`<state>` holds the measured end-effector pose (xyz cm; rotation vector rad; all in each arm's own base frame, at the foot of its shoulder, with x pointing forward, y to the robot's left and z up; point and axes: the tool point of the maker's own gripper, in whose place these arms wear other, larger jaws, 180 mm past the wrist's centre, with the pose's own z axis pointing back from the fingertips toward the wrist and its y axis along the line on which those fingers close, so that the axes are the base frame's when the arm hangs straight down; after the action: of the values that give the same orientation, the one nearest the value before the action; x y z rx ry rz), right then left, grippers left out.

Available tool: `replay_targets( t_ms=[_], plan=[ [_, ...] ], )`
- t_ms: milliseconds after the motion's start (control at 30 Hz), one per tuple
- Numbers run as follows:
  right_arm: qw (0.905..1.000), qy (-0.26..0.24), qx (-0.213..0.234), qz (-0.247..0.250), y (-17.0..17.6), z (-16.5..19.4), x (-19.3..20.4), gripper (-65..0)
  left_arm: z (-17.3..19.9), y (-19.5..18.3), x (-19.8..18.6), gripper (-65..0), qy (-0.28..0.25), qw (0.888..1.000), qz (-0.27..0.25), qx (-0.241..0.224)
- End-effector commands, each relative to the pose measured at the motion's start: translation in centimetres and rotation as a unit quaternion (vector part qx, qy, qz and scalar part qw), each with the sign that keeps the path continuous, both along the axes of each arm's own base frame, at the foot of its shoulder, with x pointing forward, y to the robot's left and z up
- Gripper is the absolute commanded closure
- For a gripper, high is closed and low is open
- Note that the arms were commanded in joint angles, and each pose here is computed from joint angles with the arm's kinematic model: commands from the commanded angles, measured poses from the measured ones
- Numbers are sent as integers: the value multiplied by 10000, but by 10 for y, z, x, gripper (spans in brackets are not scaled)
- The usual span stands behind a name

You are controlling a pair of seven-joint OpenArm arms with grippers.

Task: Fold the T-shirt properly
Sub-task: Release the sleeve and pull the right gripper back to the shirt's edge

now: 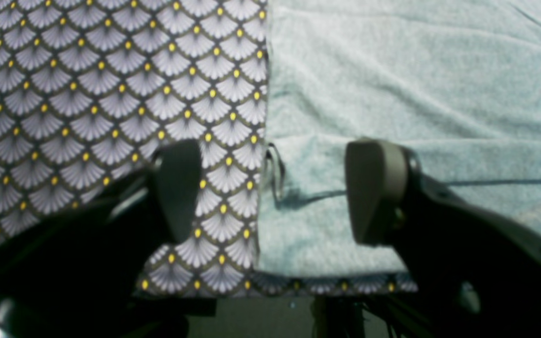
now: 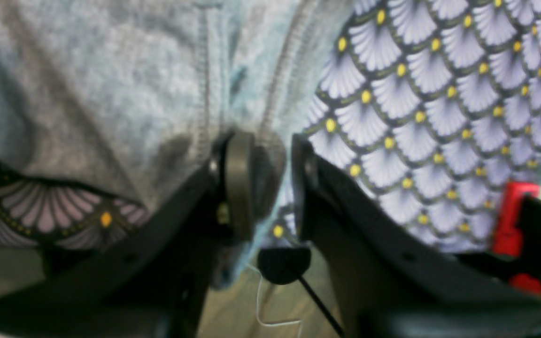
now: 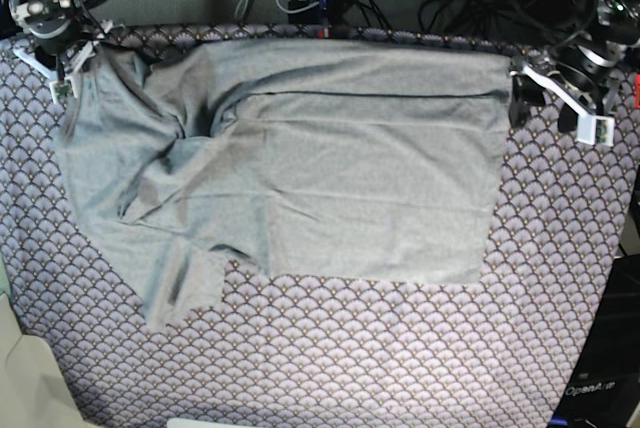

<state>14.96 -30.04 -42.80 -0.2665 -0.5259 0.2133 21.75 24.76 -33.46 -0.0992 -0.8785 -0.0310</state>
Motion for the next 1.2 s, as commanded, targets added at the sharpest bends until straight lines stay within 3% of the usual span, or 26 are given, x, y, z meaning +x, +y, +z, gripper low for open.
replay_targets(
  t_ms=[0, 200, 600, 667, 767, 833, 1167],
  plan=[
    [10000, -40, -7, -4, -3, 1, 2, -158, 11, 1, 5, -470, -229, 9997, -51, 40],
    [9991, 327, 253, -129, -1, -27, -16, -159, 10, 1, 4, -470, -209, 9998, -50, 46],
    [9993, 262, 236, -98, -4, -26, -7, -153, 11, 1, 4, -470, -214, 9997, -58, 44],
    [9993, 262, 236, -98, -4, -26, -7, -133, 11, 2, 4, -470, -213, 9997, -48, 58],
    [9994, 253, 221, -116, -6, -25, -7, -47, 11, 2, 4, -470, -209, 9998, -46, 64],
    [9996, 204, 151, -97, -12, -21, -1, 0, 11, 2, 4, -470, -209, 9998, -46, 64],
    [9981, 250, -36, -569, -71, -21, -5, 0, 11, 2, 4, -470, -209, 9998, -46, 64]
  ],
)
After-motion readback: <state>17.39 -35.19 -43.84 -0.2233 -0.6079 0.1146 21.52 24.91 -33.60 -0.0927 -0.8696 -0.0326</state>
